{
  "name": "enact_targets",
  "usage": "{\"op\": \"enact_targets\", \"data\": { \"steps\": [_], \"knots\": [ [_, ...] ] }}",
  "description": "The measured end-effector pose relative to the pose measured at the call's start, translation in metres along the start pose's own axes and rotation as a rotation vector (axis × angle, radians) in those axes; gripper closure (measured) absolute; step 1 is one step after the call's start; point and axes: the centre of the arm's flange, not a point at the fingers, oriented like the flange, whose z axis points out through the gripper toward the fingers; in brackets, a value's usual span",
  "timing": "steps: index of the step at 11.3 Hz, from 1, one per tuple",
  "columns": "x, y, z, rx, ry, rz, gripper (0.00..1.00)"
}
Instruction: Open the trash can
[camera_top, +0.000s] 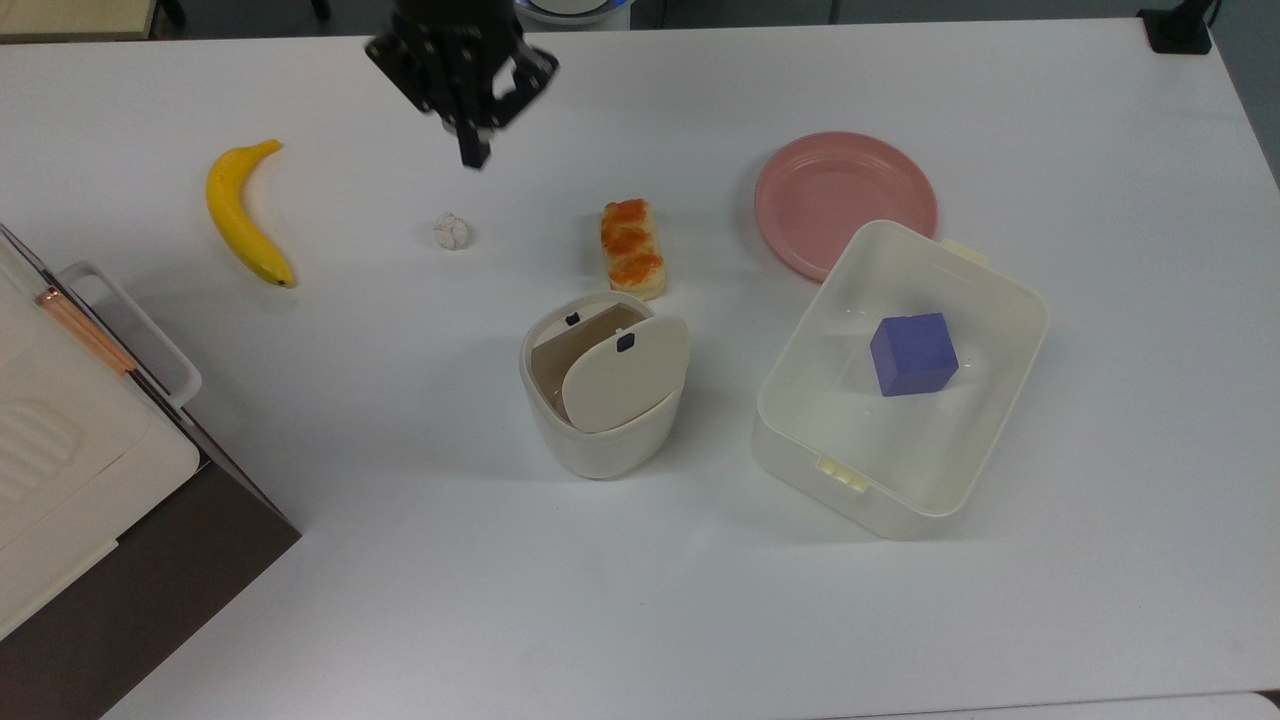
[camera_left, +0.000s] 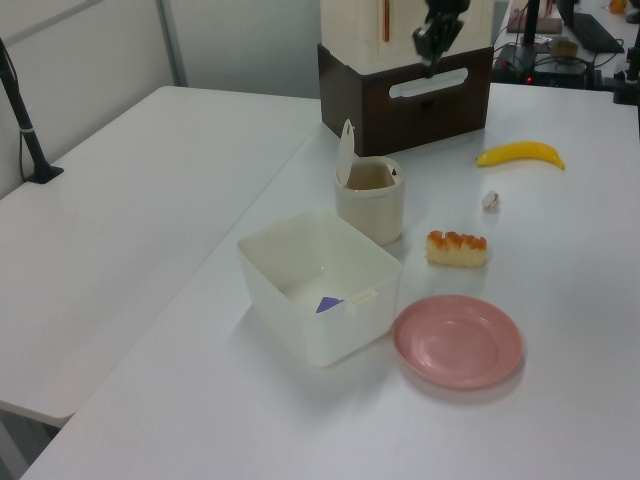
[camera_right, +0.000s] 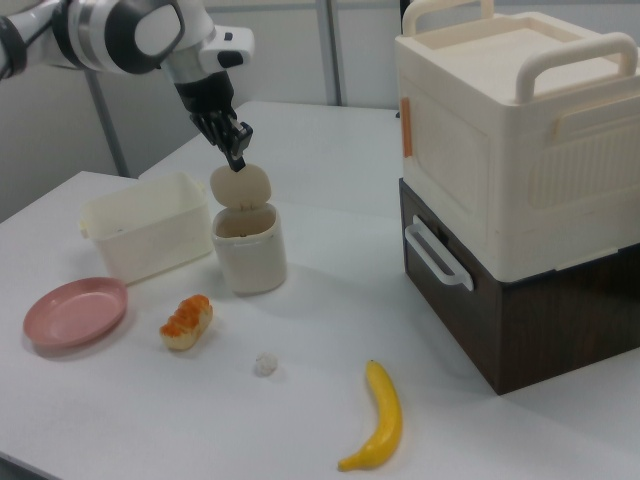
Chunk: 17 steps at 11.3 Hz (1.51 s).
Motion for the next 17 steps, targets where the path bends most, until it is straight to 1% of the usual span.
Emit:
{"op": "enact_targets", "data": {
  "steps": [2,5,7,9,11,12,16,17],
  "knots": [
    [-0.012,0.016,-0.023,-0.005,-0.032,-0.027,0.99],
    [-0.024,0.042,-0.040,-0.020,-0.087,-0.057,0.99],
    [-0.031,0.067,-0.052,-0.027,-0.121,-0.101,0.99],
    [-0.036,0.086,-0.062,-0.030,-0.130,-0.106,0.99],
    [-0.037,0.088,-0.061,-0.031,-0.134,-0.096,0.92],
    [-0.037,0.088,-0.059,-0.033,-0.137,-0.071,0.85],
    [-0.038,0.089,-0.058,-0.035,-0.140,-0.046,0.23],
    [-0.038,0.088,-0.058,-0.027,-0.141,-0.045,0.02]
  ]
}}
